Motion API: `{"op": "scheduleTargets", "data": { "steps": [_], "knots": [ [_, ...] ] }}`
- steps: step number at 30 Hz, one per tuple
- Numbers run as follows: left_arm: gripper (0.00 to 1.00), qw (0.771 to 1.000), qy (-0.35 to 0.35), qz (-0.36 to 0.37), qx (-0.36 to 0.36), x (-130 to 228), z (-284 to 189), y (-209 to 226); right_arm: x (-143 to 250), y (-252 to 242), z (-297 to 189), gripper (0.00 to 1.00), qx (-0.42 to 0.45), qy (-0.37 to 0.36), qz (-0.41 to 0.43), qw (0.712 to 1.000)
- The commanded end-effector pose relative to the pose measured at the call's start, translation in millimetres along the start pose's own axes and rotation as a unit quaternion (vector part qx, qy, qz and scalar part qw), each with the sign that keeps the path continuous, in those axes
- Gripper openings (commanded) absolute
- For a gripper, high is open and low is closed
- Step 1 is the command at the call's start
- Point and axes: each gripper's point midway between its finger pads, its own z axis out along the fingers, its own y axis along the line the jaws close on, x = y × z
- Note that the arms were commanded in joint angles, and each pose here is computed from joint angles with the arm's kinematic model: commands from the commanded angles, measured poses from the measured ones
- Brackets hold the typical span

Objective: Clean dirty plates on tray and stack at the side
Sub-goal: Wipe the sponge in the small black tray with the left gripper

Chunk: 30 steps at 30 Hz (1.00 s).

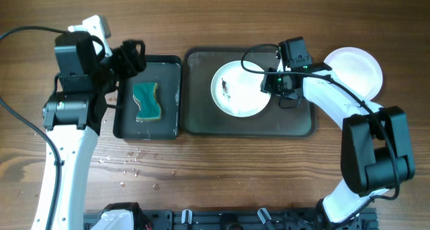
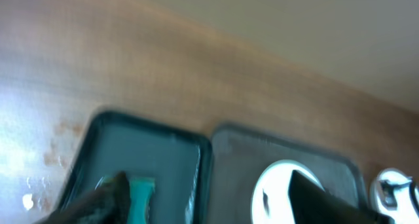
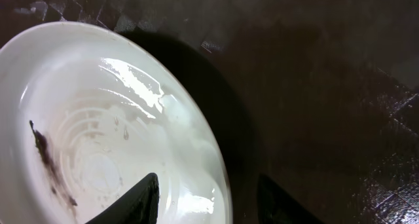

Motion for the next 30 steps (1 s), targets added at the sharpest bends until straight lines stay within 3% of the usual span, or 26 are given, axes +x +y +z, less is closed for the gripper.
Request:
{"op": "scheduleTargets", "data": {
  "steps": [1, 8, 14, 21, 30],
  "knots": [
    [0.55, 0.996, 0.088, -0.015, -0.017, 40.0, 21.0, 11.8, -6.0, -1.2, -8.0, 0.48, 0.006, -0.015, -0.013, 1.0],
    [0.6, 0.966, 0.236, -0.041, -0.097, 111.2, 51.3, 54.3, -6.0, -1.2, -8.0, 0.49, 0.006, -0.015, -0.013, 1.0],
    [0.69, 0.941, 0.309, -0.055, -0.127, 149.9, 73.8, 75.1, -5.8, -1.3, -8.0, 0.49, 0.006, -0.015, -0.013, 1.0],
    [0.68, 0.925, 0.329, -0.044, -0.185, 165.9, 86.1, 102.6, -5.7, -1.4, -8.0, 0.49, 0.007, -0.014, -0.013, 1.0],
    [0.63, 0.92, 0.341, -0.043, -0.187, 179.1, 105.1, 110.0, -5.9, -1.2, -8.0, 0.5, 0.006, -0.015, -0.013, 1.0]
  ]
}}
